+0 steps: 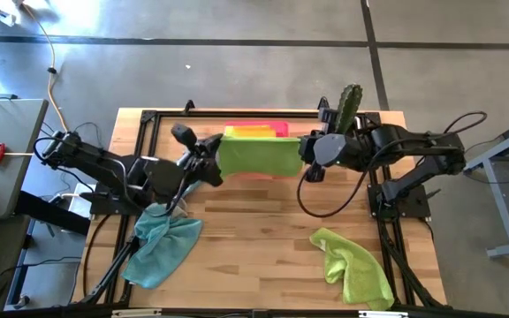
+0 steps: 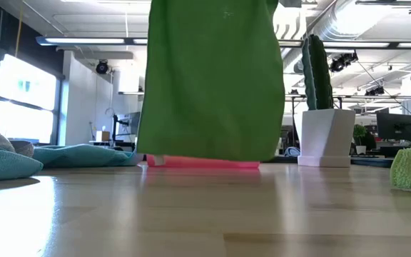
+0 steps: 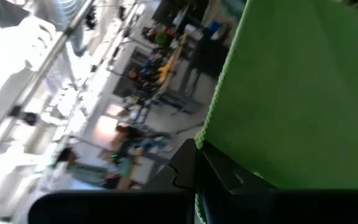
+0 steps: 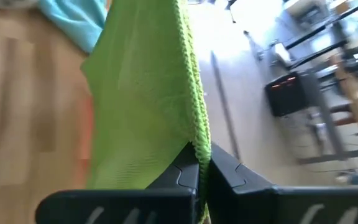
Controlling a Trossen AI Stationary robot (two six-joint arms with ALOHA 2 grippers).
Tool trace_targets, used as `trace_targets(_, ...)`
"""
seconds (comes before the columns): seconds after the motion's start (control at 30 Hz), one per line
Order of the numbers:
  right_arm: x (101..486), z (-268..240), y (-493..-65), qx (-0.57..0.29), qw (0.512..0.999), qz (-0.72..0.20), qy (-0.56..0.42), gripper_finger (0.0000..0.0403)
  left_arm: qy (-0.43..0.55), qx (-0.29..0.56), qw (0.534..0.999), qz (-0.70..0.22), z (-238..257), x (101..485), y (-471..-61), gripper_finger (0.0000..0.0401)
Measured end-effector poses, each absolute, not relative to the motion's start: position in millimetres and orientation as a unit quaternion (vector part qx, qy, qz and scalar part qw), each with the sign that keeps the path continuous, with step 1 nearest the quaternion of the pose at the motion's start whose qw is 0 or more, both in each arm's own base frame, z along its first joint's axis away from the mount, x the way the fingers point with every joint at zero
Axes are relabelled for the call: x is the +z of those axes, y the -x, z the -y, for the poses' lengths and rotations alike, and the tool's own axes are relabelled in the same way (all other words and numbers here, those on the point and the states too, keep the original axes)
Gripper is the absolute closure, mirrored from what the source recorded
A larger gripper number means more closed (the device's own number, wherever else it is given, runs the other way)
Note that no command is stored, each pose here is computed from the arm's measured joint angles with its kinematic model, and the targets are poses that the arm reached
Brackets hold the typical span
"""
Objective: Fold microfiber towels
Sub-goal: Fold the green microfiber cloth
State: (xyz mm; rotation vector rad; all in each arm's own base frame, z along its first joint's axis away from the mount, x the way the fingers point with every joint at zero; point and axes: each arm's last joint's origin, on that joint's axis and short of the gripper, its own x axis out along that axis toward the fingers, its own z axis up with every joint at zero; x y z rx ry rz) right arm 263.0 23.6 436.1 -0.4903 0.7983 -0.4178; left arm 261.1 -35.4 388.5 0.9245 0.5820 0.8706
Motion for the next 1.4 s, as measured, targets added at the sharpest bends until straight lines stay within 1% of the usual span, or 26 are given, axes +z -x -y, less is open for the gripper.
trace_targets(0.17, 428, -27, -266, -0.156, 0.877, -0.407, 0.202, 0.0403, -0.384, 0.339, 0.822, -0.248, 51, 377, -258, 0.0401)
trace_targets(0.3, 421, -28, -268, -0.145, 0.866, -0.434, 0.200, 0.0403, -0.308, 0.276, 0.878, -0.243, 52, 367, -258, 0.0401)
trace_targets(0.43, 416, -28, -270, -0.147, 0.858, -0.449, 0.200, 0.0403, -0.243, 0.236, 0.899, -0.278, 42, 356, -257, 0.0401)
trace_targets(0.6, 414, -28, -270, -0.151, 0.855, -0.458, 0.193, 0.0403, -0.146, 0.196, 0.908, -0.341, 20, 343, -254, 0.0401)
trace_targets(0.67, 414, -28, -270, -0.150, 0.852, -0.459, 0.200, 0.0403, -0.131, 0.200, 0.902, -0.359, 11, 343, -253, 0.0401)
trace_targets(0.83, 415, -21, -274, -0.164, 0.848, -0.452, 0.223, 0.0403, -0.128, 0.245, 0.886, -0.373, -12, 381, -240, 0.0401)
trace_targets(1.0, 420, -4, -279, -0.206, 0.838, -0.436, 0.256, 0.0403, -0.124, 0.279, 0.887, -0.347, -30, 421, -228, 0.0401)
trace_targets(1.07, 423, 1, -281, -0.223, 0.834, -0.427, 0.270, 0.0403, -0.123, 0.289, 0.885, -0.345, -35, 429, -223, 0.0401)
trace_targets(1.17, 425, 3, -282, -0.240, 0.830, -0.419, 0.280, 0.0403, -0.111, 0.295, 0.884, -0.344, -39, 433, -221, 0.0401)
trace_targets(1.23, 423, 1, -282, -0.223, 0.841, -0.421, 0.257, 0.0403, -0.077, 0.273, 0.892, -0.351, -36, 430, -220, 0.0401)
trace_targets(1.3, 419, -6, -281, -0.188, 0.856, -0.430, 0.215, 0.0403, -0.043, 0.236, 0.897, -0.371, -29, 424, -221, 0.0401)
trace_targets(1.4, 406, -22, -282, -0.148, 0.859, -0.467, 0.149, 0.0403, -0.004, 0.192, 0.892, -0.409, -9, 404, -232, 0.0401)
